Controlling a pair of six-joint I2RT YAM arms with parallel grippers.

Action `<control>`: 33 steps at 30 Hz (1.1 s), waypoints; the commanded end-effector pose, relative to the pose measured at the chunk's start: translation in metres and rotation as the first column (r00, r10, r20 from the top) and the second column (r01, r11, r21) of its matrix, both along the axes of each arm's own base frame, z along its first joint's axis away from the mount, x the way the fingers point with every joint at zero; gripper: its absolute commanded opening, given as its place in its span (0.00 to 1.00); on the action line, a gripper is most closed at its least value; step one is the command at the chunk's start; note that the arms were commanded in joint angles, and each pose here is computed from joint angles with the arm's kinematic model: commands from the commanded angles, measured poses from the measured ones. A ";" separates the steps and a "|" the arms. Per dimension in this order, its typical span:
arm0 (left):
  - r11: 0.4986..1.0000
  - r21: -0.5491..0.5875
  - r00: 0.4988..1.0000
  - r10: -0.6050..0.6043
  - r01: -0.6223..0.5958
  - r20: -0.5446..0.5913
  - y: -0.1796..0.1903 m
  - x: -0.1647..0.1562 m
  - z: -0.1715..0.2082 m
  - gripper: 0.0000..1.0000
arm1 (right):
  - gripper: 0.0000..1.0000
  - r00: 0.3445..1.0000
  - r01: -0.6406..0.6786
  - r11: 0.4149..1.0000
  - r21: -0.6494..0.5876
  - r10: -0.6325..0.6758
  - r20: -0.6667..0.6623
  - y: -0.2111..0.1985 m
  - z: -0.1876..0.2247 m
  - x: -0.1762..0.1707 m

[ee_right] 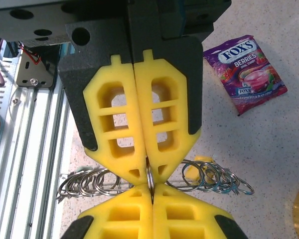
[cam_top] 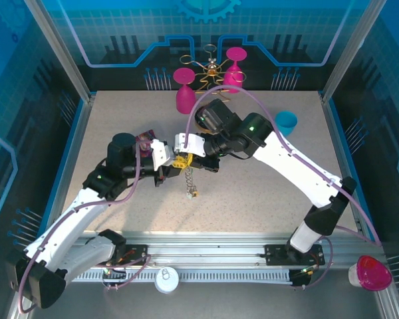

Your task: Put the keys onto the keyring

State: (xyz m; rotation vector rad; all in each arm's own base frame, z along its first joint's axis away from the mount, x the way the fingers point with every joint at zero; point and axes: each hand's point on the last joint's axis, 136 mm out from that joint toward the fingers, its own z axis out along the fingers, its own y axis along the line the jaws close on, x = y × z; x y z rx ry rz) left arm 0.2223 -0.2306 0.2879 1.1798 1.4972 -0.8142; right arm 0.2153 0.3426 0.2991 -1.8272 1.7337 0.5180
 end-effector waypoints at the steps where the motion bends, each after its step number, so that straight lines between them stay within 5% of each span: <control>1: 0.999 -0.033 0.995 -0.029 0.032 0.095 -0.005 -0.002 0.027 0.00 | 0.00 0.998 -0.051 0.995 0.088 0.055 -0.036 0.010 0.016 -0.016; 2: 0.999 -0.039 0.994 -0.027 0.032 0.102 -0.004 -0.002 0.028 0.00 | 0.00 0.998 -0.027 0.991 0.131 0.033 -0.044 0.008 0.020 -0.013; 6: 0.996 -0.075 0.992 -0.046 0.055 0.122 -0.006 -0.008 0.029 0.00 | 0.28 0.995 0.067 0.942 0.330 -0.037 -0.097 -0.005 0.037 -0.001; 17: 0.977 -0.188 0.986 -0.075 0.103 0.149 -0.008 -0.017 0.037 0.00 | 0.35 0.982 0.115 0.888 0.445 -0.034 -0.187 -0.009 0.028 -0.007; 27: 0.970 -0.217 0.987 -0.084 0.113 0.138 -0.009 -0.019 0.041 0.00 | 0.24 0.981 0.105 0.889 0.446 -0.020 -0.191 -0.005 0.025 -0.006; 33: 0.965 -0.231 0.986 -0.096 0.126 0.139 -0.010 -0.022 0.043 0.00 | 0.00 0.983 0.079 0.890 0.449 0.004 -0.181 -0.002 0.028 -0.008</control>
